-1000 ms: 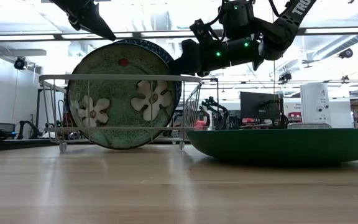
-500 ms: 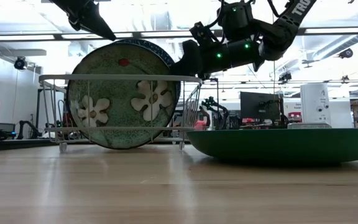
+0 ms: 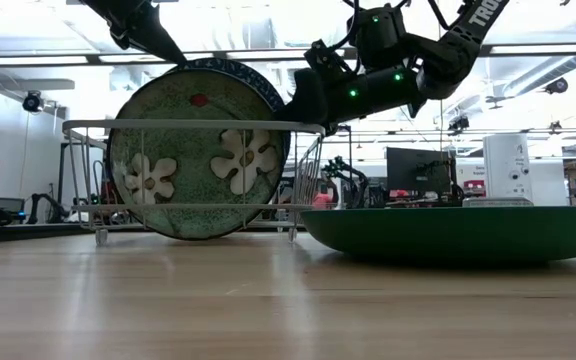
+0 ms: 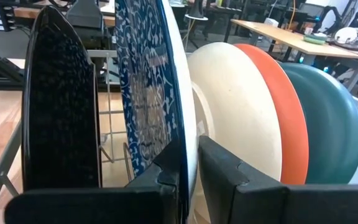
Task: Sort dishes
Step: Put the blue ceramic plate into the dish rack
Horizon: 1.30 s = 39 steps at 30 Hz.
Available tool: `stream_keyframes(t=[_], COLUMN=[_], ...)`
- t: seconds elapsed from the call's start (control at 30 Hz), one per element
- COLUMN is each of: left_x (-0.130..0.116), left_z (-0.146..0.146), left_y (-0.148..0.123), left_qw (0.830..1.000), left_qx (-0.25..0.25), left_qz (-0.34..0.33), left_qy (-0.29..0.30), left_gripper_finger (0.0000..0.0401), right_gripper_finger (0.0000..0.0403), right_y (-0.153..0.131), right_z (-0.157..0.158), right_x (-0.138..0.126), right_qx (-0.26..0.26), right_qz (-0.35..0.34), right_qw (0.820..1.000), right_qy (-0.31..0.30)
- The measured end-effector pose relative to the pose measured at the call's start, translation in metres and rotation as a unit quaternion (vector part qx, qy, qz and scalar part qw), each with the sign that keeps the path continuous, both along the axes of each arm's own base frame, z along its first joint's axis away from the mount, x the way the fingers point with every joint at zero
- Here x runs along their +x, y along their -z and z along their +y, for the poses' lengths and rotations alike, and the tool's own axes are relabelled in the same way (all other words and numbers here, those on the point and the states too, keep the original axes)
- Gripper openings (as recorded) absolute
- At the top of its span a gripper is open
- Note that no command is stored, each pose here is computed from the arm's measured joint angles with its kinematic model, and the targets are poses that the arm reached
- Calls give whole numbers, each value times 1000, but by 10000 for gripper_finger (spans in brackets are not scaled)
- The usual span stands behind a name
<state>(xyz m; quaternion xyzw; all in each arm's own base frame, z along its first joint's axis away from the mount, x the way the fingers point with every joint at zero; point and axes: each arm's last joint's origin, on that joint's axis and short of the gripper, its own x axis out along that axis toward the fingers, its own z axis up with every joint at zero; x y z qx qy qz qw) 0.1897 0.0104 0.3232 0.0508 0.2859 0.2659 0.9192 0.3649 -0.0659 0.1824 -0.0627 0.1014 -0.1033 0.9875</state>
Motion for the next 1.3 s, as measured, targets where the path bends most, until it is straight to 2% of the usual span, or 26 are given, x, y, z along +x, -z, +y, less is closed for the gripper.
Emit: stream_keyframes(t=[0.8, 1.3], left_x=[0, 0], left_z=[0, 0], left_y=[0, 0], left_qw=[1000, 1000], left_qx=[0, -1], left_qz=[0, 0], left_qy=[0, 0], left_gripper_finger=[0, 0], right_gripper_finger=[159, 179], right_y=[0, 0], right_z=[0, -1], right_x=[0, 0], right_qx=[8, 27], right_qz=[-1, -3], right_qw=[1000, 1000], right_qy=[4, 10])
